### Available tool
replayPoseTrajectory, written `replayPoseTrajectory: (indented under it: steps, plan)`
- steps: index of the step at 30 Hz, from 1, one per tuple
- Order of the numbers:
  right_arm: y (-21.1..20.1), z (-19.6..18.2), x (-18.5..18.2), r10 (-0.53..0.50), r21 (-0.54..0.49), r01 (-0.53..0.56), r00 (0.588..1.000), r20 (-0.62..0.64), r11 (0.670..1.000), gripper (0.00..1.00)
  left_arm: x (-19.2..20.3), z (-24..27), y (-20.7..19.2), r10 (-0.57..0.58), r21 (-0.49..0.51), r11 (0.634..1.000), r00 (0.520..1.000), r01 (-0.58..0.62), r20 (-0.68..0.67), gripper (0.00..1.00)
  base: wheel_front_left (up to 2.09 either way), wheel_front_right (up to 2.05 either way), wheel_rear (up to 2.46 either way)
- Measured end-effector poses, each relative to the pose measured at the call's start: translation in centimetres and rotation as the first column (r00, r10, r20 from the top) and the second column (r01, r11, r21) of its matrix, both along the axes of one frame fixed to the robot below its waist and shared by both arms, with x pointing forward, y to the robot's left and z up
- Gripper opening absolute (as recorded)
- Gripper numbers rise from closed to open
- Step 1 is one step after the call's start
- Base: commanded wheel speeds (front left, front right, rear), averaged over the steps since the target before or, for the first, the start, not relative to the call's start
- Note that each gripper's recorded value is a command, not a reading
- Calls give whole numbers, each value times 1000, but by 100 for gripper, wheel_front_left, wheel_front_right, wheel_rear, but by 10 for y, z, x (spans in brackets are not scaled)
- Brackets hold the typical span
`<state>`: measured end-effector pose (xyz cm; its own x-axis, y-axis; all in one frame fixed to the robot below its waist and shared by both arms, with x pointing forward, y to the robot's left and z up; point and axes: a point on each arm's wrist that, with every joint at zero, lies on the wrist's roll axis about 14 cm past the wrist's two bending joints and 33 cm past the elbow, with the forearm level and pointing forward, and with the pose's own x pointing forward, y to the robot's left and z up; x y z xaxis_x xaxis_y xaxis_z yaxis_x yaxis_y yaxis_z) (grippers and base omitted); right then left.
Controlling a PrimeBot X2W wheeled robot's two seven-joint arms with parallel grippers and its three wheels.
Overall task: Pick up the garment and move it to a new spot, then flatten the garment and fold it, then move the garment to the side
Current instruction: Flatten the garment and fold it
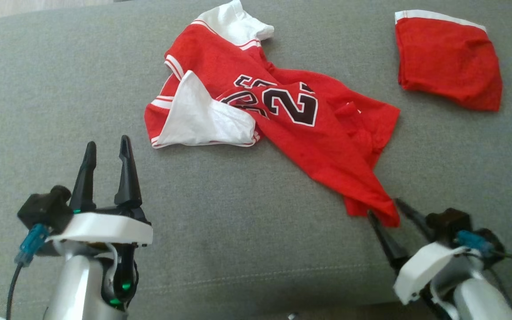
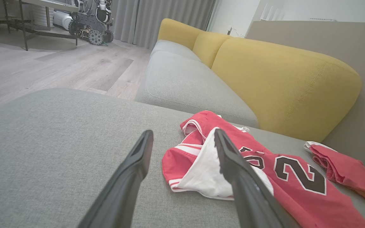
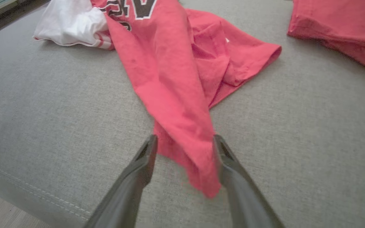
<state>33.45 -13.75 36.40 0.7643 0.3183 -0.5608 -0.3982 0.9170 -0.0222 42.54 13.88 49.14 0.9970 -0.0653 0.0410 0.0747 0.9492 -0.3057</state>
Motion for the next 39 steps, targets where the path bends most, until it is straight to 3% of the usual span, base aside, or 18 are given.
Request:
replayPoseTrajectory:
  steps: [7,10,11,13,23,28,33,39]
  plan:
    - [-38,27,30,-175,37,172,976,126,984,100,1,-2,-3,-14,7,1000,1000,14,-3,100,0,0,0]
    - [-50,57,51,-257,80,244,934,248,966,100,2,-1,-6,-21,6,1000,1000,21,-1,100,0,0,0]
    - [-53,74,60,-311,131,284,899,309,950,100,4,0,-9,-29,5,1000,1000,29,2,100,0,0,0]
    - [-52,83,63,-348,175,304,875,336,936,100,6,2,-12,-38,4,999,999,38,8,100,0,0,0]
    - [-42,81,63,-361,218,301,871,335,928,100,29,-31,-46,-146,70,986,987,151,-72,100,0,0,0]
    - [-42,72,62,-377,240,312,872,311,919,100,57,-55,-72,-255,177,945,957,276,-136,100,0,0,0]
    - [-48,66,64,-399,251,331,866,301,910,100,93,-63,-73,-262,280,912,951,300,-164,100,0,0,0]
    - [-55,57,59,-425,252,362,861,279,898,100,110,-72,-81,-298,307,886,934,347,-195,100,0,0,0]
